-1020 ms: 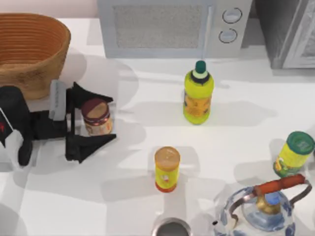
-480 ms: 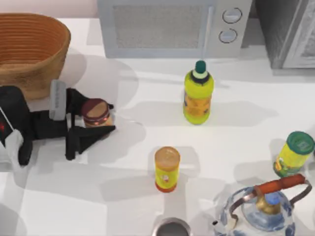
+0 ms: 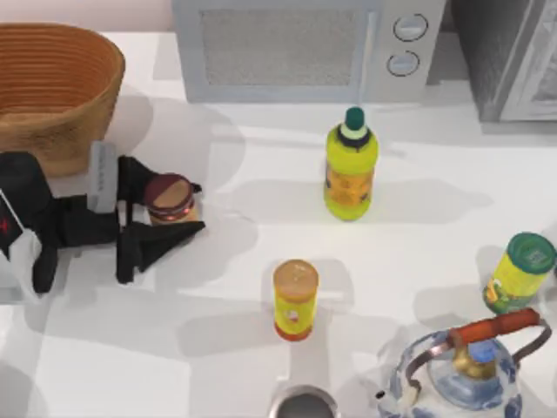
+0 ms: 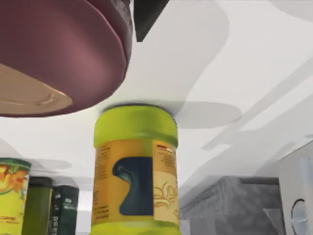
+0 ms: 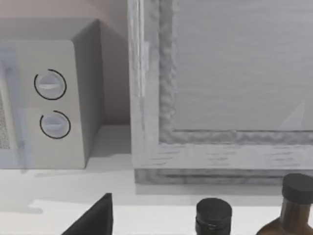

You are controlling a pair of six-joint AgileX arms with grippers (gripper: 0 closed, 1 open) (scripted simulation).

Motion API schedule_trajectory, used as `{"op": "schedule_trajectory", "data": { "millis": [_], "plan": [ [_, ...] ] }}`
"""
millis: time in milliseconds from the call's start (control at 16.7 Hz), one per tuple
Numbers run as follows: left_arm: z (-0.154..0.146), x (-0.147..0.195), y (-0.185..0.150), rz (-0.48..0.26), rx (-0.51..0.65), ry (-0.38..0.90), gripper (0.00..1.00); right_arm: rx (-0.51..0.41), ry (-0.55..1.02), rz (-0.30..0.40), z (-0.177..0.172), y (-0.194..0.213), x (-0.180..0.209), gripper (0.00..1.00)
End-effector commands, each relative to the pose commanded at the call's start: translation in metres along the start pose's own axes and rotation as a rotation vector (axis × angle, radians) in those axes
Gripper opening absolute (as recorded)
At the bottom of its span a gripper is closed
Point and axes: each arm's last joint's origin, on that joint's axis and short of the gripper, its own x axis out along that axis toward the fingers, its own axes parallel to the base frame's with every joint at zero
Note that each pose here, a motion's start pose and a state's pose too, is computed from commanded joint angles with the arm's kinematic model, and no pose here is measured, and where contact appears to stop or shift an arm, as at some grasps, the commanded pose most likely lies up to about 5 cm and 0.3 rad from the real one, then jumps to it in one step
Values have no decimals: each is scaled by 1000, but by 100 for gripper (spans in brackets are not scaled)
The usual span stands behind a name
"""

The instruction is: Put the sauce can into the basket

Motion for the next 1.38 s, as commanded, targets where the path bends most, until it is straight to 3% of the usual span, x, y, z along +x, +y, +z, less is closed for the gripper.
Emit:
{"op": "schedule_trajectory", "data": {
  "millis": [540, 1020, 1200, 1380],
  "plan": [
    [8, -1, -1, 5, -7, 1, 0, 0, 0, 0, 0, 0, 0, 100],
    [112, 1, -2, -39, 11, -11, 0, 0, 0, 0, 0, 0, 0, 100],
    [152, -31, 13, 61, 23, -12, 0, 0, 0, 0, 0, 0, 0, 100],
    [182, -85, 28, 241, 8, -8, 0, 0, 0, 0, 0, 0, 0, 100]
  ]
}}
